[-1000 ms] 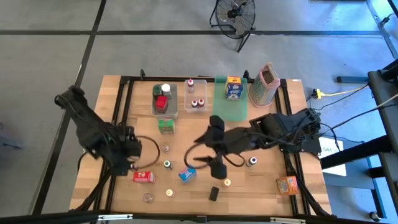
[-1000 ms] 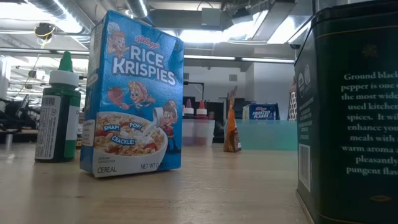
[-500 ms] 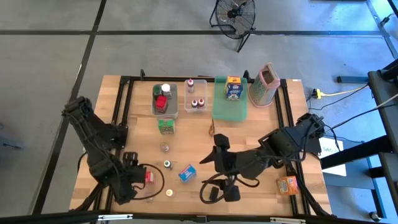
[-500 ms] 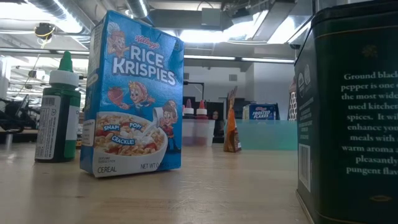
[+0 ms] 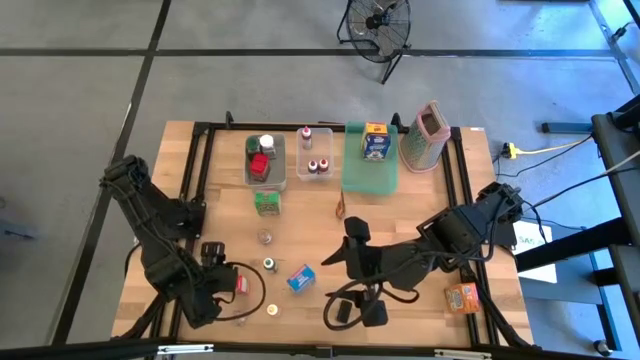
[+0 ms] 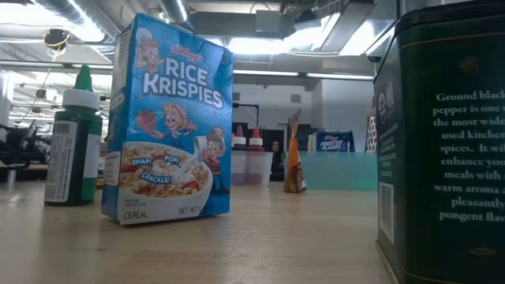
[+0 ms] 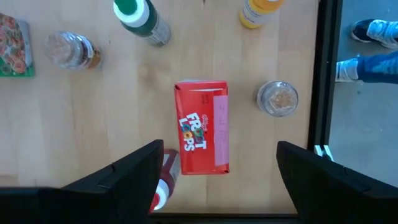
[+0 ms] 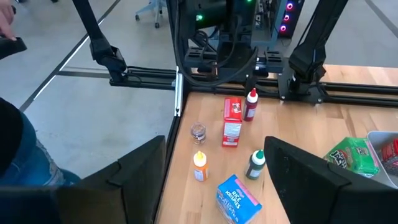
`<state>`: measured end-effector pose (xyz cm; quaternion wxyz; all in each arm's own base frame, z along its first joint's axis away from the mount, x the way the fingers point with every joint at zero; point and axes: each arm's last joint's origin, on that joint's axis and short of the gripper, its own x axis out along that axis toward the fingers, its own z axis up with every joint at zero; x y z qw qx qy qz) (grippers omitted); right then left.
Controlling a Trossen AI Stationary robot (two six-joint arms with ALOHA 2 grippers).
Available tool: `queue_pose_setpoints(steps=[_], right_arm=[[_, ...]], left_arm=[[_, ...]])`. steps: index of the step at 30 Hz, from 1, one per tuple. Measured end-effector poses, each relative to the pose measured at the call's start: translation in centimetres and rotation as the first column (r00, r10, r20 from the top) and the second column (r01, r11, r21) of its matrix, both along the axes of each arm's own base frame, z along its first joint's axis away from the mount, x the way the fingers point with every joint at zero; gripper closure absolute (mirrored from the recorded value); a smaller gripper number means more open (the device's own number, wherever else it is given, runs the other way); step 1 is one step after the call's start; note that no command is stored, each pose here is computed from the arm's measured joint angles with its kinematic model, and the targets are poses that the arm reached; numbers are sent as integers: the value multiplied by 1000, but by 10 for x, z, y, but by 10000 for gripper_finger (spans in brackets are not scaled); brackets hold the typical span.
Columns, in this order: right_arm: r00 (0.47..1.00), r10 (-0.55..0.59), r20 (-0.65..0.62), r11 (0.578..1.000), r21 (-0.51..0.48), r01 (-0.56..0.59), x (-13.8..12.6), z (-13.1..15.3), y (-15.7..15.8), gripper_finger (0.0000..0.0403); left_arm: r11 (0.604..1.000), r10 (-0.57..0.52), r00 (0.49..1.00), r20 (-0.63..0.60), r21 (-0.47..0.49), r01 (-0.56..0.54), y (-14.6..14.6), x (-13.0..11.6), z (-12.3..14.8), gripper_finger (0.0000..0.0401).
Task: Pick & Place Kitchen Items
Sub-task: Put the red cereal box into the green bin
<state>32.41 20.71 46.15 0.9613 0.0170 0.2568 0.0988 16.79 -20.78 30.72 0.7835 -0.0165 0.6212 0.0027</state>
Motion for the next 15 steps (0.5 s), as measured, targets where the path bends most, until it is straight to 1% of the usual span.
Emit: queue_pose_setpoints(steps=[3, 6, 11, 15], right_arm=[[1000, 1, 2, 1000, -6, -1, 0, 0, -1, 128], [1000, -23, 11, 999, -22, 23, 1, 0, -2, 128], [999, -43, 23, 998, -48, 44, 1, 0, -3, 128], [998, -51, 23, 997, -49, 52, 3, 0, -6, 128]], left_arm=[[1000, 3, 1000, -5, -7, -3, 1, 1, 0, 94], [1000, 5, 1000, -16, -15, -5, 1, 2, -1, 94], [1000, 1, 999, -51, 0, -1, 2, 0, -12, 94], [1000, -10, 999, -48, 8, 10, 3, -1, -14, 94]])
